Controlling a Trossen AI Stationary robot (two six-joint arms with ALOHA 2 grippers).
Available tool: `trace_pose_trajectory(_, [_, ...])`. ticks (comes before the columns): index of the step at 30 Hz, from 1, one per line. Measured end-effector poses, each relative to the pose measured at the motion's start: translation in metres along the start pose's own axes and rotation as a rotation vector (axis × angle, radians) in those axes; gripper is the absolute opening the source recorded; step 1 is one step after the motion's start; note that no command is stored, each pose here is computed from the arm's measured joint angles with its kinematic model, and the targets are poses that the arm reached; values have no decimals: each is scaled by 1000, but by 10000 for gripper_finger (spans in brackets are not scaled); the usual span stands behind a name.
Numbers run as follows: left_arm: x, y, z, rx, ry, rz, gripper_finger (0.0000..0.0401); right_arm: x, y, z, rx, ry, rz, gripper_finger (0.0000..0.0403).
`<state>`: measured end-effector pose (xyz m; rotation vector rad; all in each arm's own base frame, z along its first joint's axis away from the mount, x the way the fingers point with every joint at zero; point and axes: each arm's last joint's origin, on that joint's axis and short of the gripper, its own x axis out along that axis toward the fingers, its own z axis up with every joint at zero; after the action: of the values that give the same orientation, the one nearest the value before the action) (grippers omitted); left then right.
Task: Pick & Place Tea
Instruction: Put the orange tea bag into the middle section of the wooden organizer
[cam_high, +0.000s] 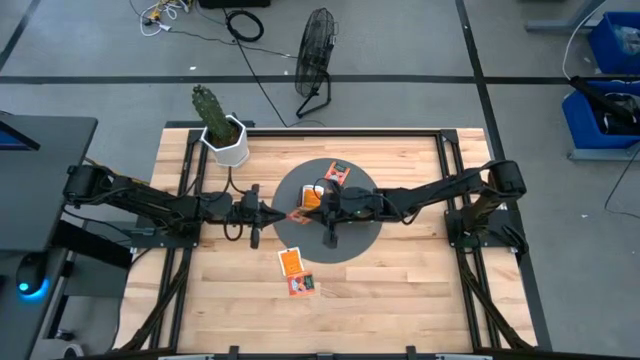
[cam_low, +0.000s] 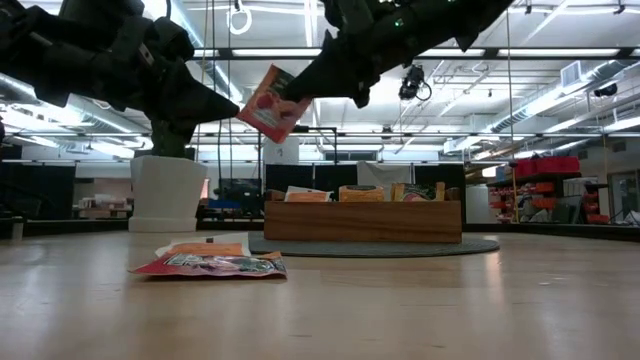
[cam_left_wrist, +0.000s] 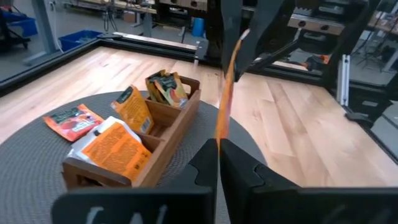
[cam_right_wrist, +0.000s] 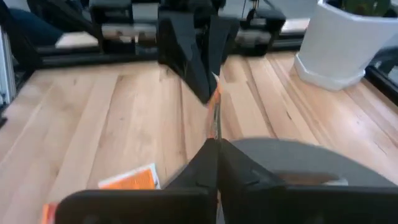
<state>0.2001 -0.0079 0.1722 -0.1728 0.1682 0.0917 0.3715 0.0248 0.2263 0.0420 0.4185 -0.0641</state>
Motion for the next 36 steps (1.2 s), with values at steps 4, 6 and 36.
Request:
trace_pose_trajectory(4, [0,0,0,21,-1,1,33,-11,-3,3,-16,41,-58,3])
trace_pose_trajectory(6, [0,0,0,51,-1,1,37,-21,-4,7,-25,58,-77,2])
trace_pose_trajectory(36, [0,0,1,88,-9,4,39,-30,-65,-28,-90,480,-215,0])
